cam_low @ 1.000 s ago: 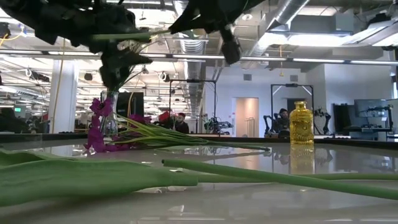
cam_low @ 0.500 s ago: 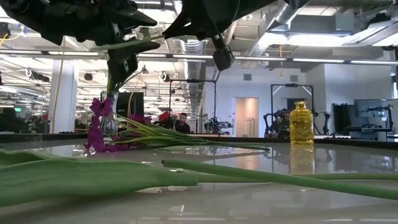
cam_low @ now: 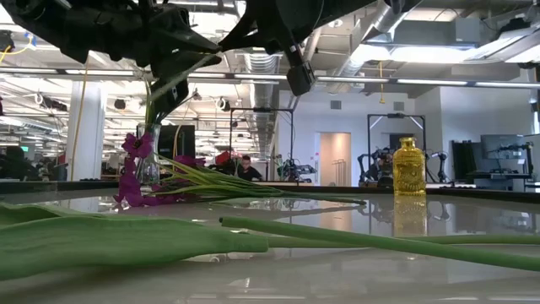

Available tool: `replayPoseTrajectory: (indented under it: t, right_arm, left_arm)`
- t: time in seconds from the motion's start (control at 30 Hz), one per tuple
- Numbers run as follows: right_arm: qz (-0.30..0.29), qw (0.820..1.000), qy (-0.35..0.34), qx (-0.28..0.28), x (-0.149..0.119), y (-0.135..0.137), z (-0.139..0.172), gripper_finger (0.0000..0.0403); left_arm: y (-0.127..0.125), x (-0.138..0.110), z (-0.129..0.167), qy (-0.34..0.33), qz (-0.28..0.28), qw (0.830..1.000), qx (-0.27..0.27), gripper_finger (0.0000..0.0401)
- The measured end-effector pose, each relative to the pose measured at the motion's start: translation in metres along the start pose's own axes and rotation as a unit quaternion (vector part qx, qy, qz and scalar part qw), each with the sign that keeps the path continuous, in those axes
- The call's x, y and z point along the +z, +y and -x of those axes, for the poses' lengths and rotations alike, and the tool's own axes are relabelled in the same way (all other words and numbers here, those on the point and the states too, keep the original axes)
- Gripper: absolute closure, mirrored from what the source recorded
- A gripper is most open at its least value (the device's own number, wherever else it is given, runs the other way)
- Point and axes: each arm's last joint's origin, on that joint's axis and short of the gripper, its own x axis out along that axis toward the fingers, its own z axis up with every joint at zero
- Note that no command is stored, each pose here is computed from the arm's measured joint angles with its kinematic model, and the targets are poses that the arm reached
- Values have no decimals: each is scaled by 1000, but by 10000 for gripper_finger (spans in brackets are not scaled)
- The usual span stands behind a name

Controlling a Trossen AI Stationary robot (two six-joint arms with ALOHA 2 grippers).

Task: Sort flowers into vase by color
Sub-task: Put the top white flower into the transparent vase

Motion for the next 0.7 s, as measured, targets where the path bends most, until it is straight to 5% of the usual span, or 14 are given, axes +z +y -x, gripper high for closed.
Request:
replayPoseTrajectory:
  t: [0.43, 0.7]
  right_arm:
    - [-28, 999, -2, -17, -3, -3, -2, 300]
    - [-223, 974, 19, -33, -10, -14, 5, 224]
  left_arm:
    - [0, 3, 0, -23, -25, 999, 11, 401]
    - [-6, 17, 18, -63, -37, 997, 25, 401]
